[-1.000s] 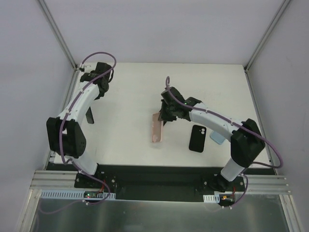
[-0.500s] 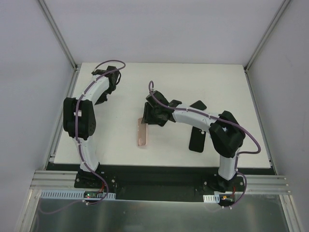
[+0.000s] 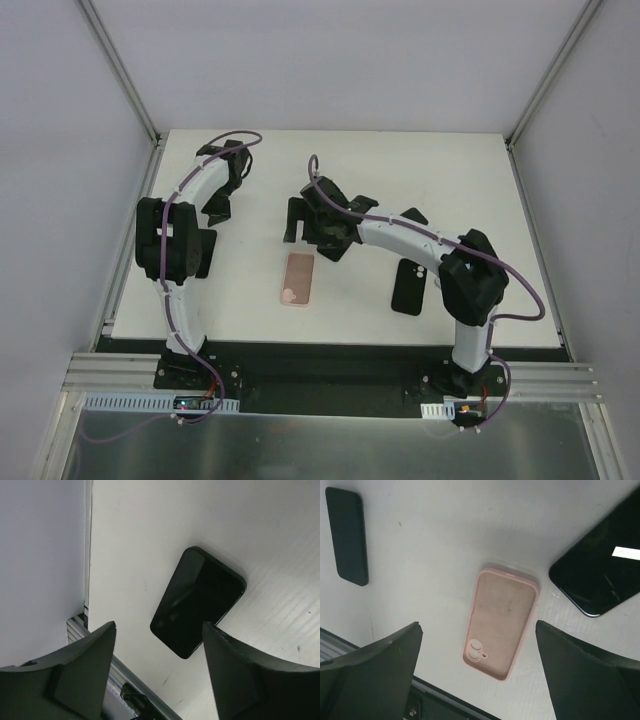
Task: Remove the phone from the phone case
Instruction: Place the phone at the center of the board, then reset both arms
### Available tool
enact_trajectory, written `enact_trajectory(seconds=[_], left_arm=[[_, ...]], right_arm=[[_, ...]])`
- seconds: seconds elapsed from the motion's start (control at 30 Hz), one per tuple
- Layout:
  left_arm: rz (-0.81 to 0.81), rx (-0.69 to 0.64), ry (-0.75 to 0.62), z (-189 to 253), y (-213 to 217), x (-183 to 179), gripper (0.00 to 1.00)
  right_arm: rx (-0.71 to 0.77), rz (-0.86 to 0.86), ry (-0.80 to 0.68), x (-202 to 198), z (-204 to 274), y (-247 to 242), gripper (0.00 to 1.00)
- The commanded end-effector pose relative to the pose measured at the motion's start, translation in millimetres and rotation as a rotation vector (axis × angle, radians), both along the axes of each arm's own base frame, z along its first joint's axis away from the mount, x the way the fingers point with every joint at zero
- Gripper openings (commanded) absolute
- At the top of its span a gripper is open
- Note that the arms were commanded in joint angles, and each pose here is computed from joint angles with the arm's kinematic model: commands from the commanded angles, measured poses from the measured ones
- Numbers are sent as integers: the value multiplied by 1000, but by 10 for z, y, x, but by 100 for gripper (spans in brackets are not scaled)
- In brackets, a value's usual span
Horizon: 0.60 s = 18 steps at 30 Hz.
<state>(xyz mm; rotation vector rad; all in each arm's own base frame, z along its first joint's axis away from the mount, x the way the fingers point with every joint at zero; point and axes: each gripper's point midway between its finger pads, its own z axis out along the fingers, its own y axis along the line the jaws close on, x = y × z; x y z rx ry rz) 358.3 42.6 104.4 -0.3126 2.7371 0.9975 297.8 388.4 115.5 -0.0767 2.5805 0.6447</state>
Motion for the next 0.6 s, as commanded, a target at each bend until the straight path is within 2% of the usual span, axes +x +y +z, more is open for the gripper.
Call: enact_trajectory(seconds=[0.0, 0.07, 0.13, 0.2, 0.37, 0.57], left_arm=[[-10, -92, -46, 185, -103, 32, 74], [-17, -114, -65, 251, -128, 25, 83], [-28, -165, -91, 330, -197, 9, 87], [-37, -242, -110, 365, -310, -24, 88], [-110, -479, -279, 738, -662, -75, 89], [-231, -707, -438, 1163, -1018, -251, 90]], right_arm=[[-36, -90, -112, 114, 485, -460, 98], [-54, -116, -135, 75, 593, -670, 98], [-83, -163, -172, 72, 720, -903, 98], [-167, -200, -191, 51, 743, -1181, 99], [-329, -253, -246, -133, 901, -1799, 100], [-426, -318, -295, -322, 1081, -2386, 100]])
